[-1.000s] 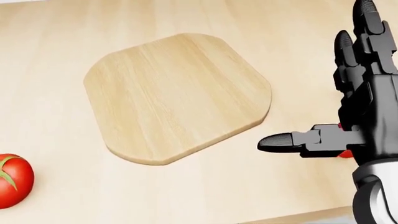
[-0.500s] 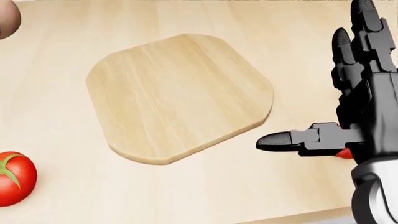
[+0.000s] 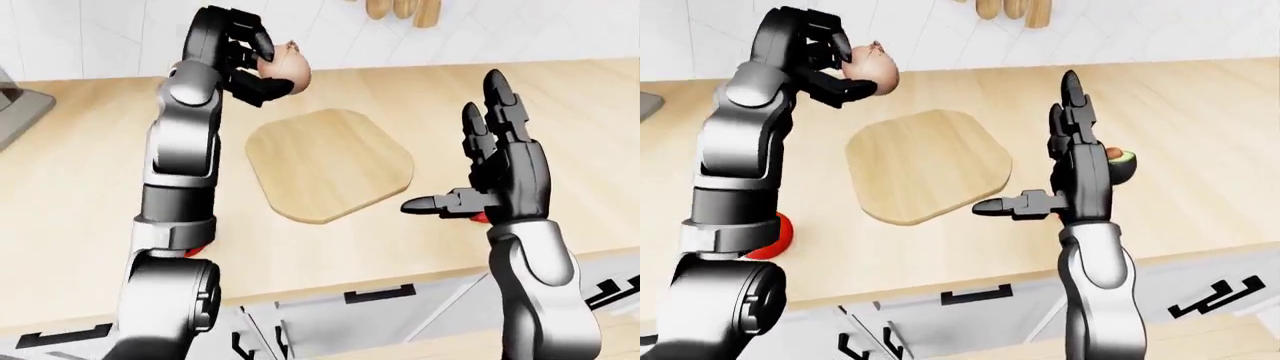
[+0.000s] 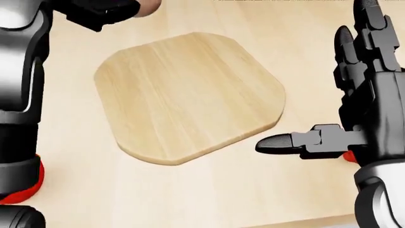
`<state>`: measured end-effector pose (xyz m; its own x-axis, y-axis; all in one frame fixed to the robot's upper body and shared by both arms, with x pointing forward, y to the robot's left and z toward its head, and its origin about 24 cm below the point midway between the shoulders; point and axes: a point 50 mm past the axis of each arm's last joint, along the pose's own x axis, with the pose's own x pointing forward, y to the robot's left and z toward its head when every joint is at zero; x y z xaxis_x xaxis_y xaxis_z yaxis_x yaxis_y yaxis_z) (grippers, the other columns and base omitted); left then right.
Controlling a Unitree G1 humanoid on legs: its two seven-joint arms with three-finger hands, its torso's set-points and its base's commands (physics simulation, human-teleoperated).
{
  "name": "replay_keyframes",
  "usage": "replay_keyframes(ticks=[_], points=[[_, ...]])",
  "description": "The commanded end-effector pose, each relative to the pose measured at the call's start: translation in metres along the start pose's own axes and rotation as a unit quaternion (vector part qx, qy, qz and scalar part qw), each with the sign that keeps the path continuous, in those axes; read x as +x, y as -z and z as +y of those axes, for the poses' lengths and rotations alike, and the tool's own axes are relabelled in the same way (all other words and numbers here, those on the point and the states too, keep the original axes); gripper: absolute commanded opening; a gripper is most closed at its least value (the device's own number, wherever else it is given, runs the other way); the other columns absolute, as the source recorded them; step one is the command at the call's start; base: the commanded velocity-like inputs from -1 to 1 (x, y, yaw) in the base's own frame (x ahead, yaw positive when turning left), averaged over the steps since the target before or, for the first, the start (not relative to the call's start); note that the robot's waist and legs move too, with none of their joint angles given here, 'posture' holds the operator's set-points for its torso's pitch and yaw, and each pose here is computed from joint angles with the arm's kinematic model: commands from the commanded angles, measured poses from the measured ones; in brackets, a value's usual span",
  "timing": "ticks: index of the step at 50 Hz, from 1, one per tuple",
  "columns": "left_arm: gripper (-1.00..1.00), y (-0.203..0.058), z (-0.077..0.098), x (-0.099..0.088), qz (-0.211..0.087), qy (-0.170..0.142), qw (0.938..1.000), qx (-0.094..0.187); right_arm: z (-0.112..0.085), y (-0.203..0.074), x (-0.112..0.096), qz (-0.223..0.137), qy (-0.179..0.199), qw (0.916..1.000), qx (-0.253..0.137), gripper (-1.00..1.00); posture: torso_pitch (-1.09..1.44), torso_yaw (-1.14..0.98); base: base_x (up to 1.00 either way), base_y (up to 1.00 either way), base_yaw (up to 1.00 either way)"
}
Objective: Place the avocado, onion, tomato and bell pepper on the cutting board.
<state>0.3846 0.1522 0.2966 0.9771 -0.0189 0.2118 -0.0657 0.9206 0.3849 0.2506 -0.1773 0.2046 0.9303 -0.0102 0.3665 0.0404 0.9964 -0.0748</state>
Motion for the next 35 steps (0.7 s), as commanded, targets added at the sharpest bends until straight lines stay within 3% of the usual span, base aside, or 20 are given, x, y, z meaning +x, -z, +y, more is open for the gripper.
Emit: replay_keyframes(ticks=[1, 9, 23, 35], points=[[-0.87, -0.023, -0.004, 0.002, -0.058, 0.000, 0.9983, 0.002, 0.000, -0.014, 0.000, -0.042, 0.001, 0.9991, -0.003, 1.00, 0.00, 0.00, 0.00, 0.00, 0.00], [-0.88, -0.014, -0.035, 0.013, -0.052, 0.042, 0.9978, 0.002, -0.001, -0.012, -0.002, -0.041, 0.003, 0.9991, -0.003, 1.00, 0.00, 0.00, 0.00, 0.00, 0.00], [-0.91, -0.012, -0.067, 0.026, -0.055, 0.080, 0.9953, -0.009, -0.005, -0.015, -0.003, -0.043, 0.007, 0.9990, -0.006, 1.00, 0.00, 0.00, 0.00, 0.00, 0.00], [-0.91, 0.004, -0.082, 0.030, -0.039, 0.097, 0.9946, -0.005, -0.007, -0.013, -0.008, -0.042, 0.010, 0.9990, -0.004, 1.00, 0.00, 0.00, 0.00, 0.00, 0.00]])
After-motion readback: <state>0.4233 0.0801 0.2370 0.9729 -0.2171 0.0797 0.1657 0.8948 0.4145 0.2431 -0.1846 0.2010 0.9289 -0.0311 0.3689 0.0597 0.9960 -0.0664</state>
